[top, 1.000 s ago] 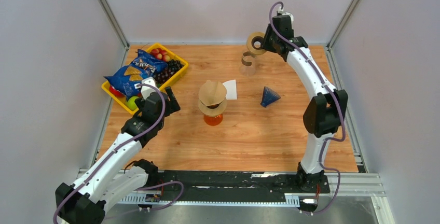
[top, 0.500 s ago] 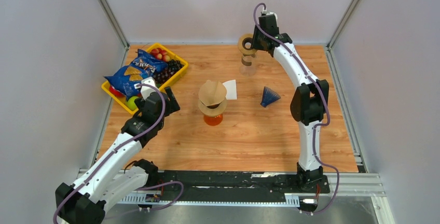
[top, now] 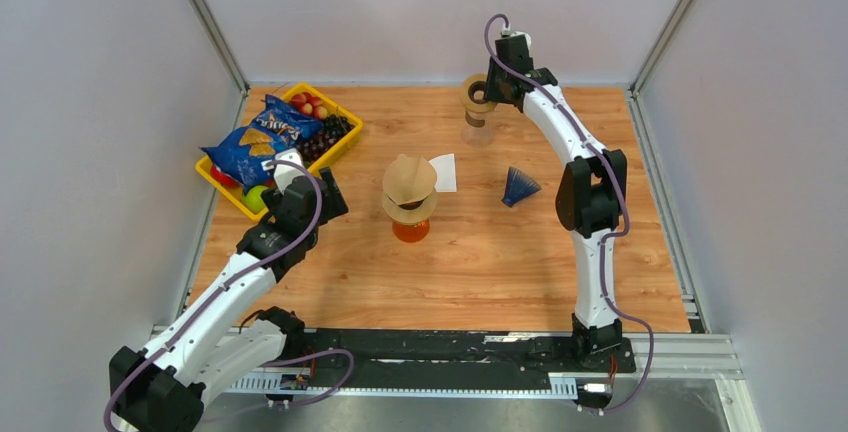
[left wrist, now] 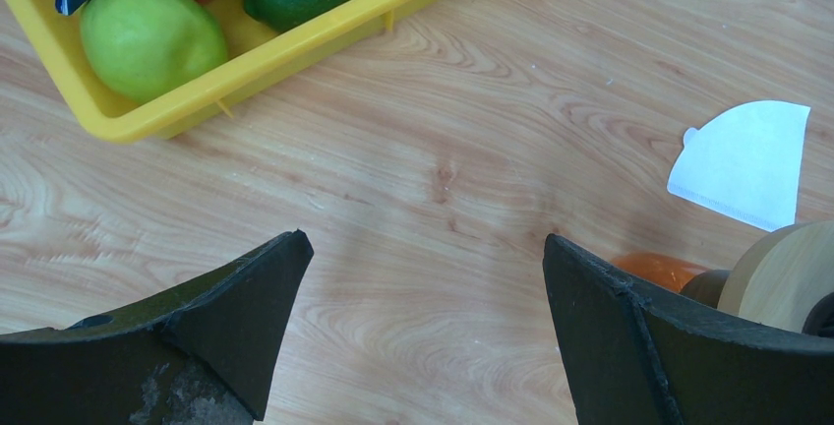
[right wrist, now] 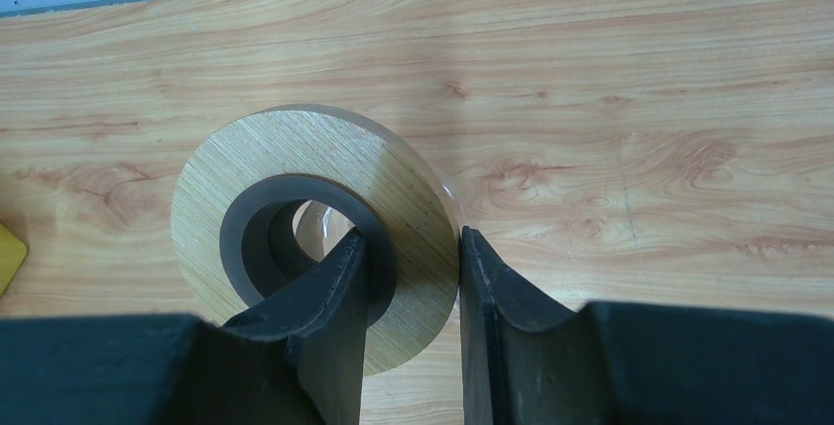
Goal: Place the coffee filter in the dripper
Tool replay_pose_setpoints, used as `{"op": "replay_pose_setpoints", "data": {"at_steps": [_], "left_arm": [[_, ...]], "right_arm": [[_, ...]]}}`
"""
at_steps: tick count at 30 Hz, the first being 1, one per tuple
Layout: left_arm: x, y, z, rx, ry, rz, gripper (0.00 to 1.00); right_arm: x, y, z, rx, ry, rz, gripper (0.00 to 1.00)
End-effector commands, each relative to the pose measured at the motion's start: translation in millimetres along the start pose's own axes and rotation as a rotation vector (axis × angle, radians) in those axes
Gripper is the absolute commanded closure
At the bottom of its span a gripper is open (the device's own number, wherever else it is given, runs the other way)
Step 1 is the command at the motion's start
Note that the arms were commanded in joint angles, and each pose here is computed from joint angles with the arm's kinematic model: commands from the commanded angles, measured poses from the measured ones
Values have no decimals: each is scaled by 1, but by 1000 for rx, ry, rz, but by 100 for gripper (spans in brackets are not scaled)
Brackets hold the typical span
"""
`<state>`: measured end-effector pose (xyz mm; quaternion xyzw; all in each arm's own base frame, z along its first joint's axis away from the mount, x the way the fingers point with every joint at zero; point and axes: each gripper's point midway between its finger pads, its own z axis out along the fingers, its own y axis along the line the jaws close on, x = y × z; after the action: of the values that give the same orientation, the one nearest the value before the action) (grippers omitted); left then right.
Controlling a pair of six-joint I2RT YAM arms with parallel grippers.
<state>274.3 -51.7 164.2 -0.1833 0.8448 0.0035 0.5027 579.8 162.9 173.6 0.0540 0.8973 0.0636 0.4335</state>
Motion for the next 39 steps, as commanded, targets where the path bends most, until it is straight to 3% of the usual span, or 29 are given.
{"op": "replay_pose_setpoints", "data": {"at_steps": [1, 10, 13, 18, 28, 36, 39], "left_arm": [[-14, -4, -3, 7, -23, -11, 0], [-14, -4, -3, 7, -23, -11, 0], [-14, -3, -3, 5, -22, -11, 0], [-14, -3, -3, 2, -21, -10, 0], [-12, -3, -1, -1, -17, -10, 0], [-14, -2, -4, 2, -21, -15, 0], [-16, -2, -7, 10, -27, -24, 0]], "right_arm": [[-22, 3, -4, 1, -70, 3, 75], [-23, 1, -8, 10, -74, -2, 68], [-23, 1, -8, 6, -71, -12, 58], [-25, 2, -11, -2, -75, -25, 51], [-32, 6, -23, -30, -87, -41, 47], [-76, 11, -80, -70, -202, -65, 31], [-67, 1, -108, -65, -198, -83, 22]]}}
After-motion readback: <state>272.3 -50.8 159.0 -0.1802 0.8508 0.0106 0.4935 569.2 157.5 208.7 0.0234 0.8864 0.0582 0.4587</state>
